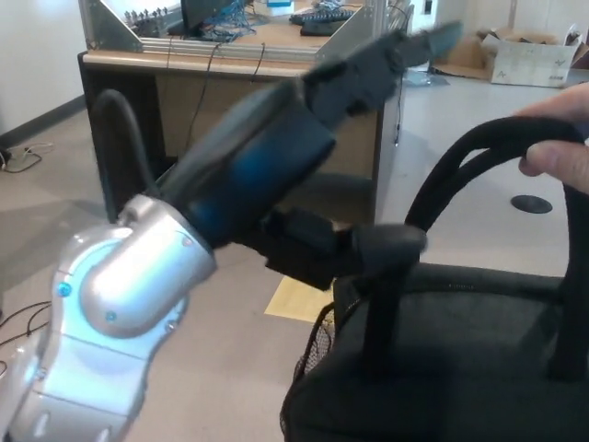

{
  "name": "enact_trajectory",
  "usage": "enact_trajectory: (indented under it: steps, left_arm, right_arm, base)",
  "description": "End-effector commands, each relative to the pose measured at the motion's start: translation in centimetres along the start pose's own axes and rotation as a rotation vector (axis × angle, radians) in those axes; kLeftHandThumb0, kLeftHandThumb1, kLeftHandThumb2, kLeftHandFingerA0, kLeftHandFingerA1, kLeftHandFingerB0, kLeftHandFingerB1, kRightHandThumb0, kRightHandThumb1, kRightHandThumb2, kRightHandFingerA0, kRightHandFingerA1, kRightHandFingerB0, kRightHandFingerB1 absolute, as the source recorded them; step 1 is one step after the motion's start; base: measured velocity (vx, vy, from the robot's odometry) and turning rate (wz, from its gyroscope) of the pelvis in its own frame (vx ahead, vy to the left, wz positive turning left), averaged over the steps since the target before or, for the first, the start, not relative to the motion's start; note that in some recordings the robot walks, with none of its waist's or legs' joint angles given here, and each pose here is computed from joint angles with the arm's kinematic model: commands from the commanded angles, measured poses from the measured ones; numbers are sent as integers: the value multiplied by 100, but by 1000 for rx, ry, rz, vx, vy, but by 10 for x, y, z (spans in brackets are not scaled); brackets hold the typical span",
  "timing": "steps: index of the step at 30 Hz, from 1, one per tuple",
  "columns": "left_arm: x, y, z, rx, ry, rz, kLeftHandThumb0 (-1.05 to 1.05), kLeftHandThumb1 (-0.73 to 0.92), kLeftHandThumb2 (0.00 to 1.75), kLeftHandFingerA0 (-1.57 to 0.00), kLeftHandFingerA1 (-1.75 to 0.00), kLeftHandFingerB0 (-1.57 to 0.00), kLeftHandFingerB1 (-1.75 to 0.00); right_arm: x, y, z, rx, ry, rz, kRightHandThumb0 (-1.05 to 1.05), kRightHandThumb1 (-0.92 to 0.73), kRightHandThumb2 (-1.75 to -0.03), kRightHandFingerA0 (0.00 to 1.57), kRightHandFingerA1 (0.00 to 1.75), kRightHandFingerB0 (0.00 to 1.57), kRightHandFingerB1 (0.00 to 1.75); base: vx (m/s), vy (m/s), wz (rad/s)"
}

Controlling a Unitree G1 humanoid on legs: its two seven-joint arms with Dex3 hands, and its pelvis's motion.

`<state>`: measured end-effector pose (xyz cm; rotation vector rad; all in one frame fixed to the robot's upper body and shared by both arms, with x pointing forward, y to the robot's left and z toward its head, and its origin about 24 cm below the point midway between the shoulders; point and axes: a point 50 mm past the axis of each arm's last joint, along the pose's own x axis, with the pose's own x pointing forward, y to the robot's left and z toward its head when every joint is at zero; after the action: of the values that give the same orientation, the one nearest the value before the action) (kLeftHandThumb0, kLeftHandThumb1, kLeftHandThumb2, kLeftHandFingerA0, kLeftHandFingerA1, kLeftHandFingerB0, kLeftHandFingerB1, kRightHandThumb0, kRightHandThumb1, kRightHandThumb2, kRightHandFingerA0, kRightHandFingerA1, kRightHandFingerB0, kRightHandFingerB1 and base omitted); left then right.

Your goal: A person hands over a black lunchbag to the robot and the robot uses its left hand to grab the strips of the lunchbag, the gives it back to the person.

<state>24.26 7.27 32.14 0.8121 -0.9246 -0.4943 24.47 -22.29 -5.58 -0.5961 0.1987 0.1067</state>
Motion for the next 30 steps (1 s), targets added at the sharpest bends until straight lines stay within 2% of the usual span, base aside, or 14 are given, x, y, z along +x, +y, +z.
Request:
enact_trajectory:
  steps: [1,3,4,5,12,13,14,19,20,21,24,27,28,30]
  left_arm:
    - [3,-18,1,-4,30,-49,-85,63,59,-1,-26,0,-18]
    - [6,-26,2,-7,30,-65,-79,48,90,0,-18,0,-10]
    - [8,-29,2,1,28,-67,-78,47,90,0,-18,0,-12]
    - [10,-33,3,5,30,-70,-82,48,90,0,-12,0,-8]
    - [24,-51,6,52,51,-33,-83,49,90,0,-9,0,-5]
    - [25,-52,6,55,51,-25,-89,59,59,0,-16,0,-6]
    - [27,-54,6,72,54,-2,-79,47,89,0,-12,0,-8]
    - [32,-54,0,160,81,41,-76,46,87,0,-16,0,-8]
    - [33,-54,-1,171,84,47,-75,46,87,0,-17,0,-10]
    - [32,-53,-3,181,91,51,-78,56,61,0,-22,0,-12]
    - [33,-50,-8,199,108,64,-71,46,84,0,-18,0,-11]
    - [35,-42,-15,264,121,137,-58,39,78,-6,-43,0,-23]
    - [35,-38,-19,302,122,170,-31,39,92,0,-48,0,-49]
    - [35,-37,-24,375,102,229,-40,52,58,-42,-48,-30,-33]
  right_arm:
    - [0,-4,-1,6,9,-6,-55,-56,-95,49,60,35,52]
    - [2,-4,1,4,3,-8,-55,-56,-95,49,60,36,52]
    - [2,-4,1,0,4,-6,-54,-69,-60,52,44,47,41]
    - [2,-4,1,-4,3,-5,-56,-57,-95,48,59,36,52]
    - [7,-5,7,-10,-14,1,-57,-57,-95,50,60,36,52]
    - [8,-5,7,-11,-14,1,-56,-57,-95,48,59,35,52]
    - [9,-5,8,-3,-16,0,-56,-56,-95,48,59,36,52]
    - [12,-4,12,-9,-24,10,-56,-56,-96,47,59,34,52]
    - [12,-4,12,-5,-25,12,-55,-69,-61,51,44,46,42]
    - [13,-4,12,-6,-24,15,-55,-69,-60,52,43,47,41]
    - [14,-5,13,-11,-27,21,-55,-69,-60,52,43,47,41]
    - [17,-7,17,-13,-42,20,-54,-69,-61,52,44,46,41]
    - [18,-6,18,-21,-48,18,-54,-56,-95,47,59,35,52]
    - [15,-3,14,-14,-36,24,-54,-69,-61,52,43,47,41]
  base:
    - [0,0,0]
    - [0,0,0]
    - [0,0,0]
    - [0,0,0]
    - [0,0,0]
    - [0,0,0]
    - [0,0,0]
    - [0,0,0]
    - [0,0,0]
    - [0,0,0]
    - [0,0,0]
    - [0,0,0]
    - [0,0,0]
    - [0,0,0]
